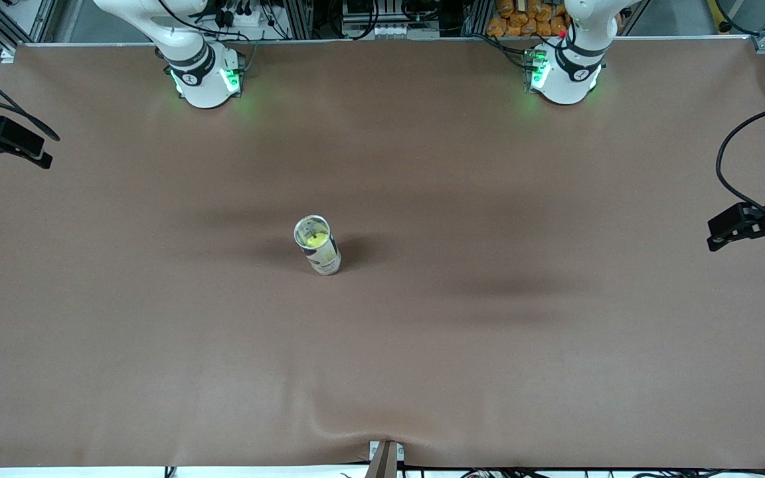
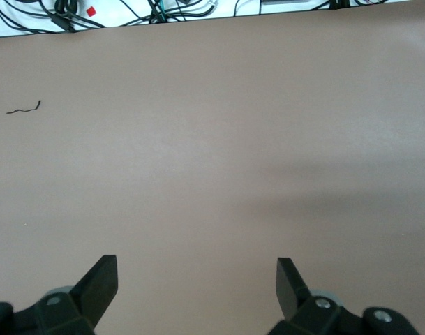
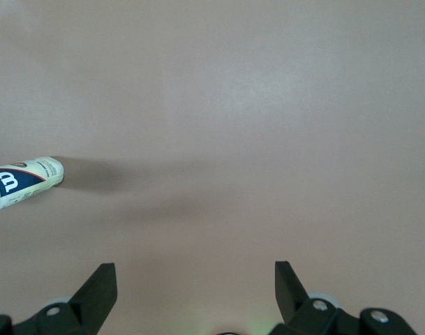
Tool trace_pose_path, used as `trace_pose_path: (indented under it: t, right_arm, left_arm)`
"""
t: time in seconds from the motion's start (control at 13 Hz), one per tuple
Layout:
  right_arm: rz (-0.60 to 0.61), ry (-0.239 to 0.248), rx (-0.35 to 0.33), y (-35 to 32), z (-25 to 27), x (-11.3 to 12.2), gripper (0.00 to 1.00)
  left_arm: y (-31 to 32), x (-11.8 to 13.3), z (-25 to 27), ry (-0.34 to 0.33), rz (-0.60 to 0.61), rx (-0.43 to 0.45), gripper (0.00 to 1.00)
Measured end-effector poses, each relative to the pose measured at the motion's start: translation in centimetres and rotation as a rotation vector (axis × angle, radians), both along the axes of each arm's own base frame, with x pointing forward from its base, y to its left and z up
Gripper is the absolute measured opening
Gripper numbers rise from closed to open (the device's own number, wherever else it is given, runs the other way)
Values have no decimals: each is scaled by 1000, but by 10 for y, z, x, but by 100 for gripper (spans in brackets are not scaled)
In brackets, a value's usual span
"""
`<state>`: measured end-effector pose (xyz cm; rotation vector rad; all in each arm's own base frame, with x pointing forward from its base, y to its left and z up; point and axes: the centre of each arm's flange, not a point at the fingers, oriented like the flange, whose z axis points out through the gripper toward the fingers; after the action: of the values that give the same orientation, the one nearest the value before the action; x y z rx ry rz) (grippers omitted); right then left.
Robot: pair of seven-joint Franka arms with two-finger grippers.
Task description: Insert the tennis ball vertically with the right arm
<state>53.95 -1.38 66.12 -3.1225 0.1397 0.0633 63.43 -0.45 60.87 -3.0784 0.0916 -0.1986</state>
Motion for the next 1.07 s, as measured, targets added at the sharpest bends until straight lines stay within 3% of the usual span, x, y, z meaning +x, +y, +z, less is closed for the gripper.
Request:
trace_pose_path:
  t: [0.46, 1.07]
  right_arm:
    - [0, 3, 0, 0, 0, 0, 100]
    - [0, 5, 1, 0, -1, 0, 100]
  left_arm:
    - [-29, -22, 14, 50, 42, -17, 100]
    - [-26, -70, 27, 64, 66, 9, 100]
